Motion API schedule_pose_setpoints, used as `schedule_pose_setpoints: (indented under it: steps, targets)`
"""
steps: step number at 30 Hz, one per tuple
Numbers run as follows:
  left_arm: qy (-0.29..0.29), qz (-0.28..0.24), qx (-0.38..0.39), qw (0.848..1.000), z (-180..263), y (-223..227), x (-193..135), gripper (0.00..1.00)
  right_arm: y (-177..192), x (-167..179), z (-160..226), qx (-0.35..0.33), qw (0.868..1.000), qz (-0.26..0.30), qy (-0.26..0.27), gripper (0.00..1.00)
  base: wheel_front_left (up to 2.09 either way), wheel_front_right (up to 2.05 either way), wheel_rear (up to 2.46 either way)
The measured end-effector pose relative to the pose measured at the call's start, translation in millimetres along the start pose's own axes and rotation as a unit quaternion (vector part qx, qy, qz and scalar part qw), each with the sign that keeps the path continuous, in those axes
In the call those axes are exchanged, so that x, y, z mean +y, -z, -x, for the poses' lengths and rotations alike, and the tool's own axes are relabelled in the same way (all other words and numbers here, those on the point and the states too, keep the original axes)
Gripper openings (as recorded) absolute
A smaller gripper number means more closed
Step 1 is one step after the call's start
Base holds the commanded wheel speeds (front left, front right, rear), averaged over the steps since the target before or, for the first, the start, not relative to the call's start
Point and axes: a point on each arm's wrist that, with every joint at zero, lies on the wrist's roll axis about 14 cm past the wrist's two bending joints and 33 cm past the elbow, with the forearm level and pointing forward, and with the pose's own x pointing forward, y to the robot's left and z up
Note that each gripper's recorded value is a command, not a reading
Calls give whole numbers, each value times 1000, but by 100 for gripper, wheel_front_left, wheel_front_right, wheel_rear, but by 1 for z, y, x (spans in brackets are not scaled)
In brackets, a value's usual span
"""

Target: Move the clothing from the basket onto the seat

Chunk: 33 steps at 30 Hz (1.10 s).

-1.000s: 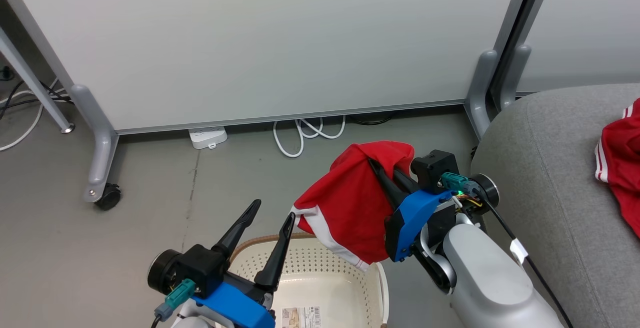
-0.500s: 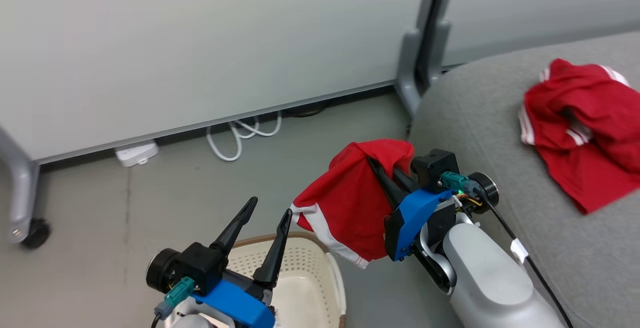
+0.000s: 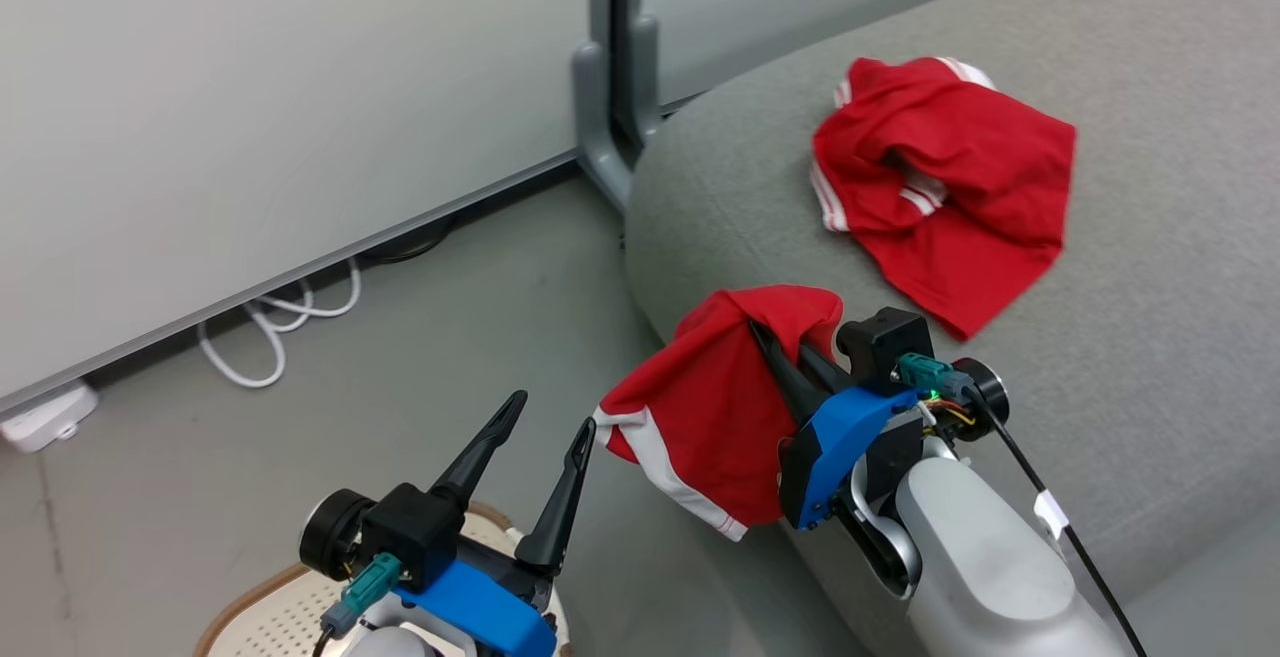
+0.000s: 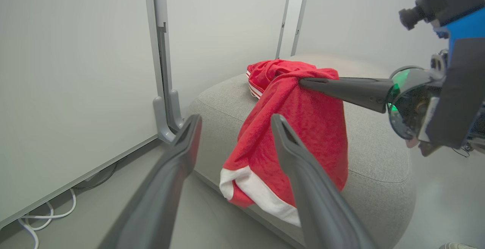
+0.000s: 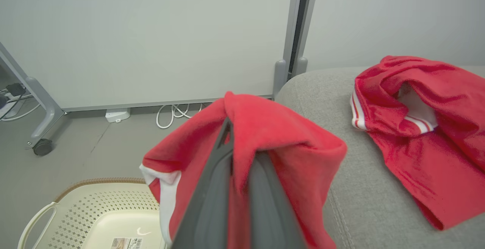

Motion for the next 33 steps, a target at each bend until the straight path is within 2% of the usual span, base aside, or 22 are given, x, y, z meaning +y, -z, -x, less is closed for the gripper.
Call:
schedule_pose_setpoints:
  steps: [10, 19, 23, 27, 33]
  targets:
    - [49, 7, 9, 999, -18, 10, -24, 100, 13, -30, 22, 10, 999, -14, 47, 0, 0, 0, 0]
    - [49, 11, 16, 999, -18, 17, -19, 100, 14, -34, 16, 9, 998, -19, 54, 0, 0, 0, 0]
    - [44, 13, 14, 999, -21, 20, -10, 100, -5, -47, 1, -7, 998, -3, 65, 0, 0, 0, 0]
    - [41, 11, 8, 999, -27, 22, 6, 100, -39, -87, -20, -33, 994, 13, 106, 0, 0, 0, 0]
    - [39, 13, 7, 999, -36, 37, 33, 100, -99, -179, -42, -69, 976, 32, 202, 0, 0, 0, 0]
